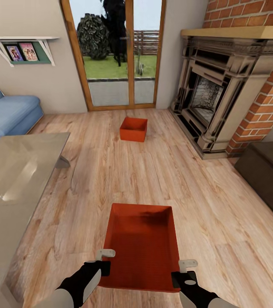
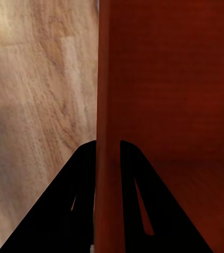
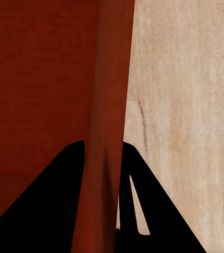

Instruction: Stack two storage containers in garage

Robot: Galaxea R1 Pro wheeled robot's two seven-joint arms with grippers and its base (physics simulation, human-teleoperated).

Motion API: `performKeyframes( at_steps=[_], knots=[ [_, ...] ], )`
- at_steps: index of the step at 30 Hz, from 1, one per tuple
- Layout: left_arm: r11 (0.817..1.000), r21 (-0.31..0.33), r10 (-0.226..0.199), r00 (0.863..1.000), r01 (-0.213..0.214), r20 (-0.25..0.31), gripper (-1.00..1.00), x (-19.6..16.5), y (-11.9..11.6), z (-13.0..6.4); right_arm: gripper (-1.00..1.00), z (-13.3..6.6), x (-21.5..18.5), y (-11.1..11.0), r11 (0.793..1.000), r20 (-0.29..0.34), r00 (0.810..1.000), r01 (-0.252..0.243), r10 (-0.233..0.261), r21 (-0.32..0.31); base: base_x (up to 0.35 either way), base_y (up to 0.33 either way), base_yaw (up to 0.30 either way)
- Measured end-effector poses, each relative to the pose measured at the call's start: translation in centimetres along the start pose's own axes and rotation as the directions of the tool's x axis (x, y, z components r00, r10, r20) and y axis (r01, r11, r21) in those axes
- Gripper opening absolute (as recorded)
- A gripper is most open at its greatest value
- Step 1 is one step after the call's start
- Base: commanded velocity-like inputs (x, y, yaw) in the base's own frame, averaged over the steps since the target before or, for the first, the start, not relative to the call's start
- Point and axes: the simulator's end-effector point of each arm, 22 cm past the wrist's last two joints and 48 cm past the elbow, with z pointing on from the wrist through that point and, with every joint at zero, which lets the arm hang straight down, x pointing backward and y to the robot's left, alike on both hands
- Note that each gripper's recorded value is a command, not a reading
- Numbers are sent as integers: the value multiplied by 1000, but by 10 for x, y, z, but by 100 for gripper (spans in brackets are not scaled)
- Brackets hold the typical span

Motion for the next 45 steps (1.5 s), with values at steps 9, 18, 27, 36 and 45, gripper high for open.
performKeyframes(
  at_steps=[9,18,27,36,45],
  knots=[
    [1000,0,0,1000,0,0,-100,-4,0,-14,-100,-13,-5,-2,1000,0,1000,1,-1,0,0,0,0],
    [1000,0,0,1000,0,0,-100,-7,0,-28,-100,-26,-10,-4,1000,0,1000,1,-1,0,0,0,0],
    [1000,0,0,1000,0,0,-100,-9,0,-41,-100,-39,-14,-6,1000,0,1000,1,-1,0,0,0,0],
    [1000,0,-1,1000,1,-1,-100,-12,0,-53,-100,-51,-18,-7,1000,-1,1000,1,-1,0,0,0,0],
    [1000,0,0,1000,0,-1,-100,-14,1,-66,-100,-63,-21,-9,1000,-1,1000,1,-1,0,0,0,0]
  ],
)
